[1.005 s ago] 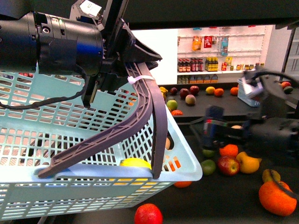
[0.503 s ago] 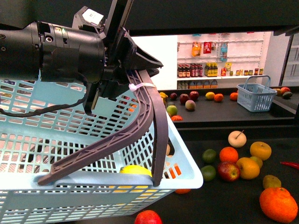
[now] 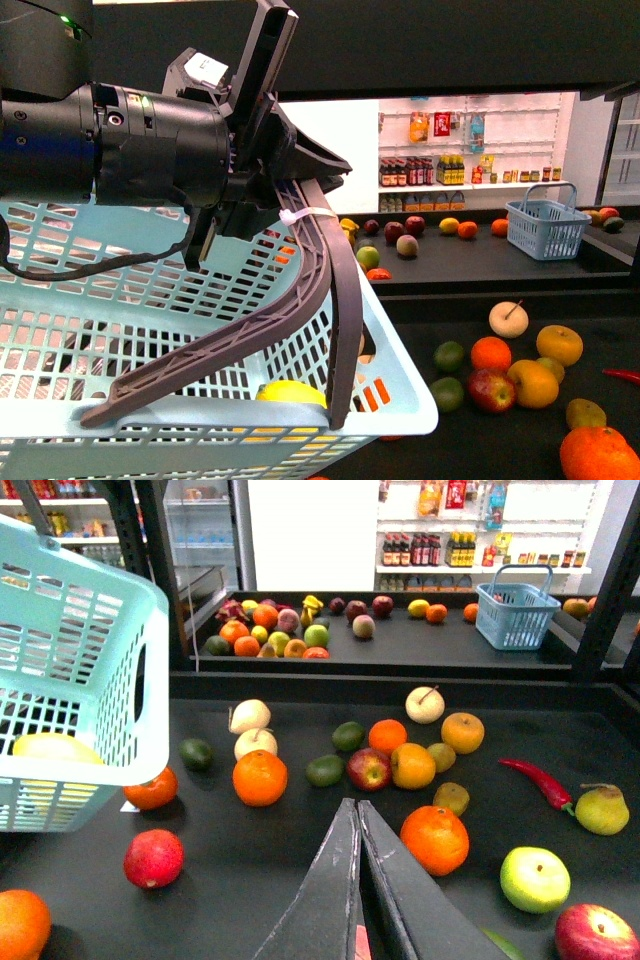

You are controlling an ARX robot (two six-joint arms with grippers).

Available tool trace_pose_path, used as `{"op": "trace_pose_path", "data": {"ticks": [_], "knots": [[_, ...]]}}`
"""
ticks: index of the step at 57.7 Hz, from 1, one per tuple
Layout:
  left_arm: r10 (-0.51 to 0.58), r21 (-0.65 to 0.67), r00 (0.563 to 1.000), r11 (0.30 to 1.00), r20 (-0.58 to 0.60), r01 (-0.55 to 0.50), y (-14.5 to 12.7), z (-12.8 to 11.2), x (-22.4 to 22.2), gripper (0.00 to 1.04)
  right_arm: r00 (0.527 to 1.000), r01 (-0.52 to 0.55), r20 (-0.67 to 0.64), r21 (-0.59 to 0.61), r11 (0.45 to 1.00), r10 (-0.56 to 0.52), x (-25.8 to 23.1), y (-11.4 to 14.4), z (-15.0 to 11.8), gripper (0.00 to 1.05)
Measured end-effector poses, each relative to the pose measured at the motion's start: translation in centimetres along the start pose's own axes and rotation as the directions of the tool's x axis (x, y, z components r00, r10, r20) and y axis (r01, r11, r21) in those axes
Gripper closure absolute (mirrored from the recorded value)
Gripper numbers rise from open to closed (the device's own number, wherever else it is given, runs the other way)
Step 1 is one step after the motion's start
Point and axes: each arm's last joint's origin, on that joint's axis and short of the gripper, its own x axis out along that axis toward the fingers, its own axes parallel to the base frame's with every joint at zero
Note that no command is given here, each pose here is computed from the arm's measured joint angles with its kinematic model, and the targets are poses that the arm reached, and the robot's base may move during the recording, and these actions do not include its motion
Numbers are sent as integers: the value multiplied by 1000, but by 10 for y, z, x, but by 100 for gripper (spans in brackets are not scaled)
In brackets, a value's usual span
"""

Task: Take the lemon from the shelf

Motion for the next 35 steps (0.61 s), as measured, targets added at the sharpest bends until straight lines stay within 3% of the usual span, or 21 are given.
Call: {"op": "trace_pose_path", "data": {"ticks": [19,29,30,33,35], "knots": [[1,0,1000,1000,1,-1,0,0,0,96,1000,-1,7,-2,1000,1,0,0,-1,101],[1,0,1000,1000,1,-1,0,0,0,96,1000,-1,7,-1,1000,1,0,0,-1,65],[1,0,1000,1000,1,-1,0,0,0,96,1000,-1,8,0,1000,1,-1,0,-1,7],[33,-27,995,999,89,-31,7,9,-4,96,1000,-1,8,0,1000,1,-1,0,-1,7],[54,-88,971,995,234,-35,16,22,-9,96,1000,-3,7,-1,1000,3,0,0,-1,7]]}}
